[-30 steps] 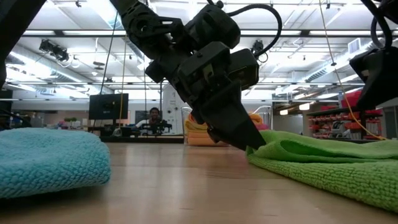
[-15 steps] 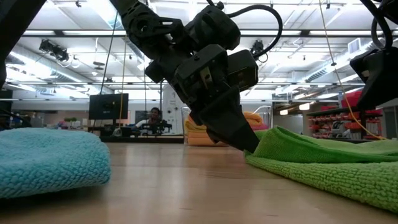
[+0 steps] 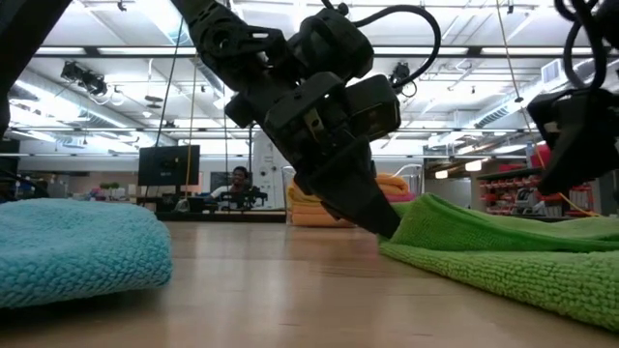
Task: Fold microfiber towels
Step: Fold the green microfiber cloth
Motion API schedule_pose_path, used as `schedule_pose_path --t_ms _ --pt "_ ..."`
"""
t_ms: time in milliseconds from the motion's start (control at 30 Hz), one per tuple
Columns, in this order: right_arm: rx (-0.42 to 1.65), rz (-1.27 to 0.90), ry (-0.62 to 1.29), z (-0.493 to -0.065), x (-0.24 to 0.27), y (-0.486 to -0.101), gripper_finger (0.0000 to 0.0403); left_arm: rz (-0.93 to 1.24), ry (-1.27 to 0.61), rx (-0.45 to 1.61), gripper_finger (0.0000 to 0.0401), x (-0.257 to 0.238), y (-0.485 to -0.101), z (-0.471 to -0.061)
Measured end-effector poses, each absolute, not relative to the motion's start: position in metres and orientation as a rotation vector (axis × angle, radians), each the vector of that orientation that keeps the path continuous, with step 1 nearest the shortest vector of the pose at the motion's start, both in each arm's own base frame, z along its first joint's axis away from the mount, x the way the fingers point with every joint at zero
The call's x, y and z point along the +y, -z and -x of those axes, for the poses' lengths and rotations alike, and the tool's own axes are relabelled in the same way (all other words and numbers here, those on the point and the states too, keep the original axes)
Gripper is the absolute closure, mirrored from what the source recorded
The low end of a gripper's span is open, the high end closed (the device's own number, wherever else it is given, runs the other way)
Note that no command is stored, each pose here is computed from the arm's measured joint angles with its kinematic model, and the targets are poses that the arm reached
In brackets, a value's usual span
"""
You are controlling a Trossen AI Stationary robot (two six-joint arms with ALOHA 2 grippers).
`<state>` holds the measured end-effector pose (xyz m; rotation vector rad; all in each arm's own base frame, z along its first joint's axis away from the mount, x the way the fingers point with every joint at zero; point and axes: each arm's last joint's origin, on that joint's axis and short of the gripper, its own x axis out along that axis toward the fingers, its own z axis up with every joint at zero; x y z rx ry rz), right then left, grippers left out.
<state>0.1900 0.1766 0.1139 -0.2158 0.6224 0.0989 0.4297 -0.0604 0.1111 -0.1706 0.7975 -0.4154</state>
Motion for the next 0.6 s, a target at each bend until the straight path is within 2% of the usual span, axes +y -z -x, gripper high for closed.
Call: schedule_pose_path --t_ms 333,600 --pt "0.545 0.152 -0.157 -0.200 0.180 -0.120 0.0174 0.182 0.393 0.897 0.0384 -0.059 -0.126 -0.418" --pt "0.611 0.110 -0.088 -0.197 0.163 -0.133 0.0174 0.128 0.166 1.044 0.0386 -0.055 -0.139 -0.400"
